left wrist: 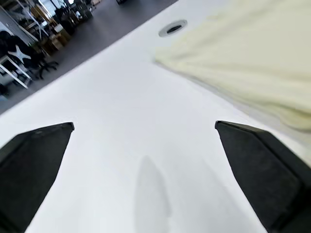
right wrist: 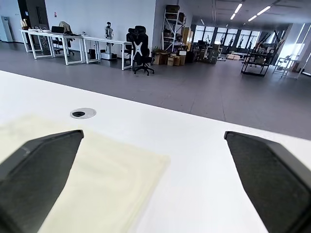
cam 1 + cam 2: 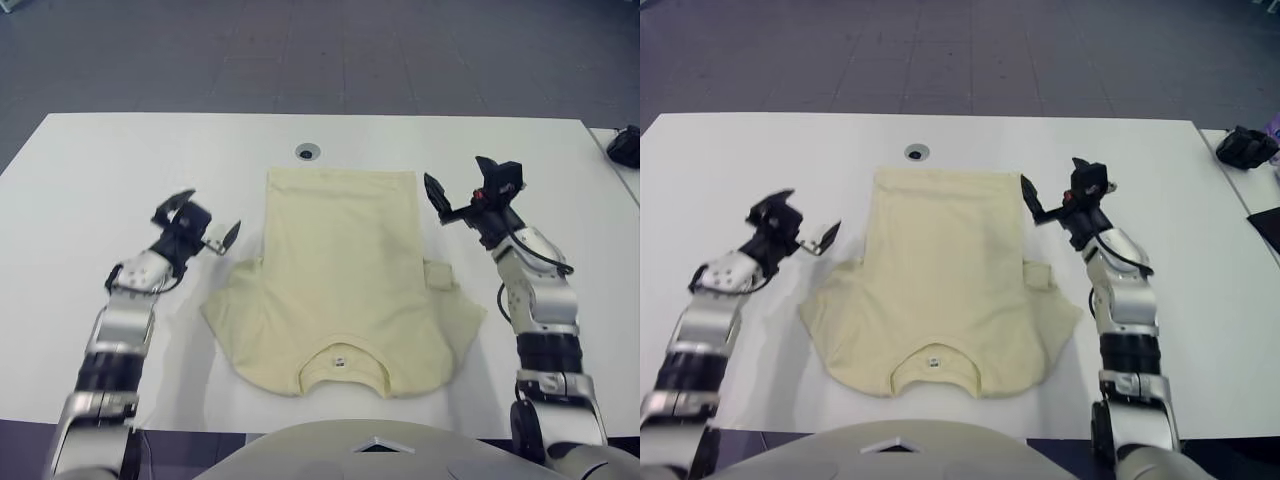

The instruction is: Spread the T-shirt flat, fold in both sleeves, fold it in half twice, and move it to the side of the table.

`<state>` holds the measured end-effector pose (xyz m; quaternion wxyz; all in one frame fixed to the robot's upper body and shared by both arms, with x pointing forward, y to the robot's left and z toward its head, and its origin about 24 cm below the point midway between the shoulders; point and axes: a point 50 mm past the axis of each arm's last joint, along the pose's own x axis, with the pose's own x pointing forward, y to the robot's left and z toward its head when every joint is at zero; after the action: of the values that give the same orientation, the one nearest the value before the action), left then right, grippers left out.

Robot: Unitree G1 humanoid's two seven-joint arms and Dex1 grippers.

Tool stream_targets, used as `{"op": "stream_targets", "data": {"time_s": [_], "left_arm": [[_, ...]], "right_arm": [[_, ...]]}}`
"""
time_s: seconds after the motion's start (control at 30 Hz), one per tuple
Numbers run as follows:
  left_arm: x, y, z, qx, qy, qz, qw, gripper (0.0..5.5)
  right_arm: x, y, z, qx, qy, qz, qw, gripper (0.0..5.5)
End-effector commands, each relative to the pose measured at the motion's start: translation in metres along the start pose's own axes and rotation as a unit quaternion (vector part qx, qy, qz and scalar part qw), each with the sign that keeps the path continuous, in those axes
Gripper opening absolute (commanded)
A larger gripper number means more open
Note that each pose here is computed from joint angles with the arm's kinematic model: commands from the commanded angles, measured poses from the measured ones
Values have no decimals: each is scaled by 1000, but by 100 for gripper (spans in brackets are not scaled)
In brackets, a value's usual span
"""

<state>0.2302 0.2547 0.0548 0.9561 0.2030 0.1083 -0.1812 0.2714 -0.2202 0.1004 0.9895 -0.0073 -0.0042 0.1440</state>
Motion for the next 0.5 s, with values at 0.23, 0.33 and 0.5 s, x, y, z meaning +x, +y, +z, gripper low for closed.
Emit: {"op": "stream_targets", "data": {"time_s": [0.23, 0.33, 0.5], "left_arm": [[-111, -31, 21, -176, 47, 17, 983, 540], [-126, -43, 17, -199, 80, 18, 977, 540], [-128, -52, 5, -209, 118, 10, 971, 540]], "right_arm": [[-156, 33, 10, 168, 137, -100, 971, 539], [-177, 41, 3, 185, 189, -99, 959, 519], [-186, 41, -14, 199, 238, -102, 945, 438]]}}
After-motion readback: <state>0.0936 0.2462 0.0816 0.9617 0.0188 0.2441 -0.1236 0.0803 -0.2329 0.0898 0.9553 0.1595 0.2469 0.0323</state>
